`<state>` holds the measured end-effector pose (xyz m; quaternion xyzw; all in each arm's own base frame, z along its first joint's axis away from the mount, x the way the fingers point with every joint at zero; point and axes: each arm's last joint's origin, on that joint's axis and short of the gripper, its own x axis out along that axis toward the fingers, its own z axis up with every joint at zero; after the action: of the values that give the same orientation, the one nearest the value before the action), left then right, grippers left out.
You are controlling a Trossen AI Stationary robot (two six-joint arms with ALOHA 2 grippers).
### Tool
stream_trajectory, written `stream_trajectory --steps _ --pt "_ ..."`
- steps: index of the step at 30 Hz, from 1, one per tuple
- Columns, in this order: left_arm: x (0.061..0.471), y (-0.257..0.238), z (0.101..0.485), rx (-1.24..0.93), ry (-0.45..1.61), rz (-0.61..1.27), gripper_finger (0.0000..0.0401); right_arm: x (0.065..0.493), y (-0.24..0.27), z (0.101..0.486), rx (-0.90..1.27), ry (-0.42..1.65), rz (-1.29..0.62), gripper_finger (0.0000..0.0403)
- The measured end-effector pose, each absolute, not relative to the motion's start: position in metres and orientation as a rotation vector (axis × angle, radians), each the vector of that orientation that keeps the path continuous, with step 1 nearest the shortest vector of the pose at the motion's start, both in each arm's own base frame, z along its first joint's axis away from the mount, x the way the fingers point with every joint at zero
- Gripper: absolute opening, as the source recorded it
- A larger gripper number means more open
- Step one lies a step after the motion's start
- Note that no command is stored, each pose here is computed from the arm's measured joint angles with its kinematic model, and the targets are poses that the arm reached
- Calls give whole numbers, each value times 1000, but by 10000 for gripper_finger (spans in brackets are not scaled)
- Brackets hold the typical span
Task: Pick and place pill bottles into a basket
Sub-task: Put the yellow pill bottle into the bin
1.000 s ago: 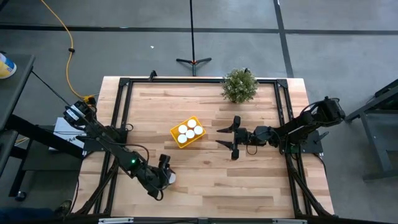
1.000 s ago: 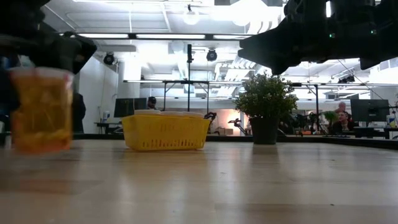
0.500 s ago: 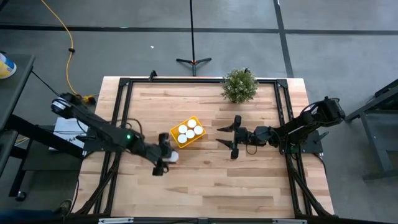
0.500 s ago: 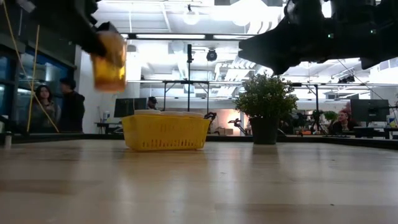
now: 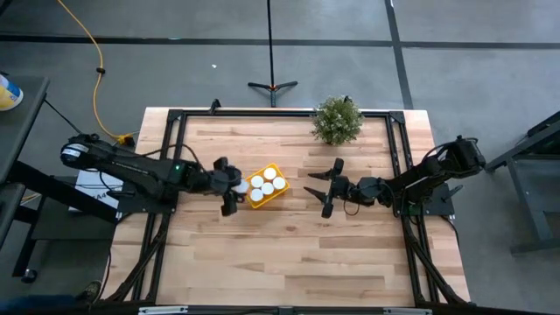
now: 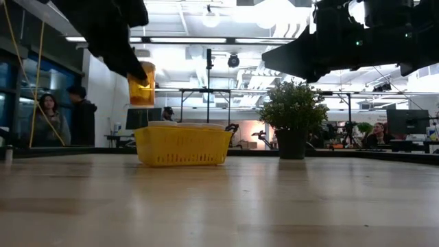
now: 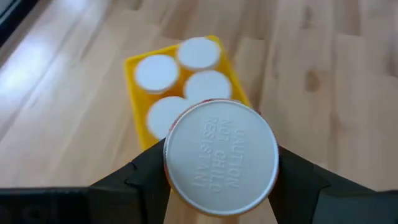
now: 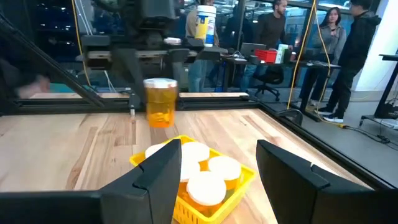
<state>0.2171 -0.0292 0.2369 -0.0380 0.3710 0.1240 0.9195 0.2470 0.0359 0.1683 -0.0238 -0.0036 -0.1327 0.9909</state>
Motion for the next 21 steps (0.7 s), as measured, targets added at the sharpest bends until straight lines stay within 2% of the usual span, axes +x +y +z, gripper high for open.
stream_trajectory --steps 4,12,21 --pt "217 -17 236 -100 780 300 243 247 36 168 -53 1 -266 199" --pt "227 -10 220 -87 864 303 260 247 36 166 -70 16 -266 199" --pt "232 -10 212 -45 902 296 248 247 36 166 -71 20 -265 199"
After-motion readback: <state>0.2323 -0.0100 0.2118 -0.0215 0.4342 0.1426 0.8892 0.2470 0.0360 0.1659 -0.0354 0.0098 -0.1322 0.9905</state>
